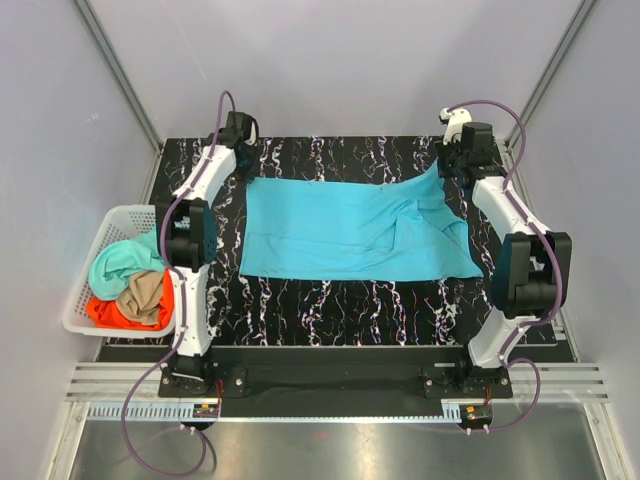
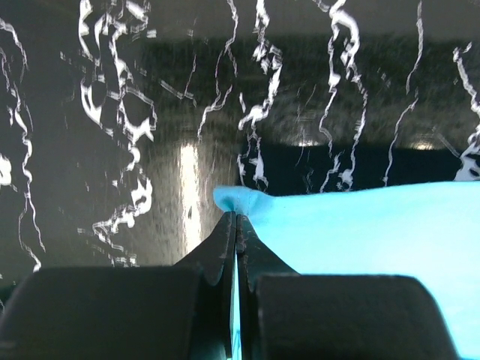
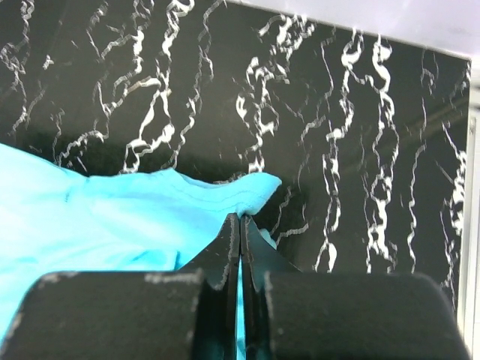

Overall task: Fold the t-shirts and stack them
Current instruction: Fold the tshirt

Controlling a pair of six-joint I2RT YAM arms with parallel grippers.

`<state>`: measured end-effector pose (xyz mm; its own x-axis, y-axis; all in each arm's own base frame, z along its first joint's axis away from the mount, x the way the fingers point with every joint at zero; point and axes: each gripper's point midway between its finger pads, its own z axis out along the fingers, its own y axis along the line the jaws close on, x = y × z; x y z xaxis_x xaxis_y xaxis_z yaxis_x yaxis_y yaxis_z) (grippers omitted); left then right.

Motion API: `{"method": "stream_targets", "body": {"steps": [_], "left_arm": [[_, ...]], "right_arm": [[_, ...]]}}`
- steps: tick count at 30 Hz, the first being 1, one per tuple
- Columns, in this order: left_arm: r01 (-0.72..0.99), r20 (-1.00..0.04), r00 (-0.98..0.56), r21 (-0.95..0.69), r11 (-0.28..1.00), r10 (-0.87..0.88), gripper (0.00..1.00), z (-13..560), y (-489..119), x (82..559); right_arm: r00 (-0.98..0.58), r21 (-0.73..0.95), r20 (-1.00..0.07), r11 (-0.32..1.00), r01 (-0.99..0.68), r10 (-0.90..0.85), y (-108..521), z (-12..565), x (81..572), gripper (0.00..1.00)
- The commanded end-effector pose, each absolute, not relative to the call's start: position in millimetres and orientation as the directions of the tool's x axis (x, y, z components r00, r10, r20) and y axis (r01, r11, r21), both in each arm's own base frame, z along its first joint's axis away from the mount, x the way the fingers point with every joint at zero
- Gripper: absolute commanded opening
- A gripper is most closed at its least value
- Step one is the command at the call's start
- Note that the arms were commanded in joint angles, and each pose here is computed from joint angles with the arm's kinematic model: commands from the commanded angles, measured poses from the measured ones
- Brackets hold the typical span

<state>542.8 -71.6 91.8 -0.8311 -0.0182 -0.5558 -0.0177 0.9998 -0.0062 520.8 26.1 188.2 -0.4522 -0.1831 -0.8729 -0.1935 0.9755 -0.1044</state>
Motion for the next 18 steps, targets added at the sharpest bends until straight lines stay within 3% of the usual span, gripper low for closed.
{"method": "stream_targets", "body": {"steps": [1,11,18], "left_arm": [[-0.060,-0.626,-0.778,-0.001,0.998,-0.047,0.00,128.2,-61.8,543.5],[-0.073,-0.629,-0.773,-0.035,0.997,-0.078,0.00,137.1,-61.9,513.9],[-0.074,-0.607,-0.790,-0.052,0.996,-0.090,0.00,134.9,-65.5,485.8]], "right_arm": [[-0.433,-0.125,-0.886,0.985,-0.123,-0.167,15.7,212.4,508.4,0.00],[-0.447,-0.068,-0.889,0.993,-0.092,-0.102,16.1,220.5,471.0,0.00],[-0.505,-0.048,-0.863,0.999,0.016,-0.034,2.4,205.3,442.4,0.00]]}}
